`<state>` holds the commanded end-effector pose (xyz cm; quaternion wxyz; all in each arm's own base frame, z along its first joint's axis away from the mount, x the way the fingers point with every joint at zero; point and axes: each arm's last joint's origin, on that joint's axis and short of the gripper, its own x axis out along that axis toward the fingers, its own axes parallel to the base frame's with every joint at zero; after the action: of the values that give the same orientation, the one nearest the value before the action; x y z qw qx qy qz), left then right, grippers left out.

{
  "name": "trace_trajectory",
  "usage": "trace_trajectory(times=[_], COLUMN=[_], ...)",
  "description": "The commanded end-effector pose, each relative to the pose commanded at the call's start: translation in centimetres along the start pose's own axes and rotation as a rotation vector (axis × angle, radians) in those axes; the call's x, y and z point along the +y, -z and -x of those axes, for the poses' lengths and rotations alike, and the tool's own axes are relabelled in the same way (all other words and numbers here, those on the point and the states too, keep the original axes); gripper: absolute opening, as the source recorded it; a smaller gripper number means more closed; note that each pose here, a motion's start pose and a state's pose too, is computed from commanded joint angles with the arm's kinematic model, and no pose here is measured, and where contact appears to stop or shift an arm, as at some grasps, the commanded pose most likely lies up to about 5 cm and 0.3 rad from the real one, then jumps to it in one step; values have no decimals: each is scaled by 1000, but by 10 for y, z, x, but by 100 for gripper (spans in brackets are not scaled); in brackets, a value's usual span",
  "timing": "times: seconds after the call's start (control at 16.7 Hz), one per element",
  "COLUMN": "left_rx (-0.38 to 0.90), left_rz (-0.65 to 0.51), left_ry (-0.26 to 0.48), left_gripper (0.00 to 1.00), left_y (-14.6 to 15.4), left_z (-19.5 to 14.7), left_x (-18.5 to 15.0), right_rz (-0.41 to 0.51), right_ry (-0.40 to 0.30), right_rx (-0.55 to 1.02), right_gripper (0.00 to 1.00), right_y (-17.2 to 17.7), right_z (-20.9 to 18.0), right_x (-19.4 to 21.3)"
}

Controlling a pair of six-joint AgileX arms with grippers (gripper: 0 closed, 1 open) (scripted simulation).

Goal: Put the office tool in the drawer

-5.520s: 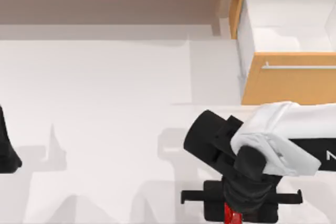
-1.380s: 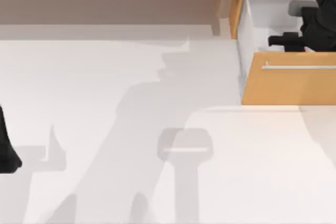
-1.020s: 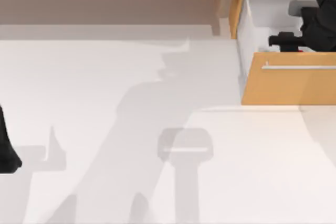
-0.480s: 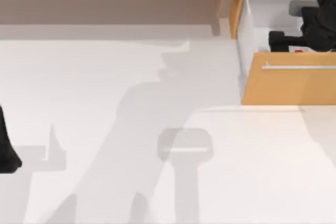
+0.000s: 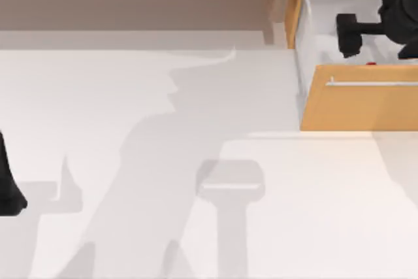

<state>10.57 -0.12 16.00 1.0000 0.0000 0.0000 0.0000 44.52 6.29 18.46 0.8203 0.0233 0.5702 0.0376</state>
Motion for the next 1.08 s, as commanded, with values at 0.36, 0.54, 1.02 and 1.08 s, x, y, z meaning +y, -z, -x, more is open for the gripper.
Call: trace_trajectory(times=[0.36, 0.54, 1.02, 1.08], left_rx=[0, 0, 0, 0], left_rz=[0, 0, 0, 0], left_ry=[0, 0, 0, 0], left_gripper=[100, 100, 100, 100], left_y=[0, 0, 0, 0], left_z=[0, 0, 0, 0], left_x=[0, 0, 0, 0], right_rz=[247, 454, 1072, 1140], right_ry=[-41, -40, 129, 172], right_rx=[-392, -569, -933, -964], right_gripper=[100, 100, 100, 100], right_y=[1, 20, 119, 133], right_z=[48, 54, 22, 16], right_x=[23, 48, 101, 102])
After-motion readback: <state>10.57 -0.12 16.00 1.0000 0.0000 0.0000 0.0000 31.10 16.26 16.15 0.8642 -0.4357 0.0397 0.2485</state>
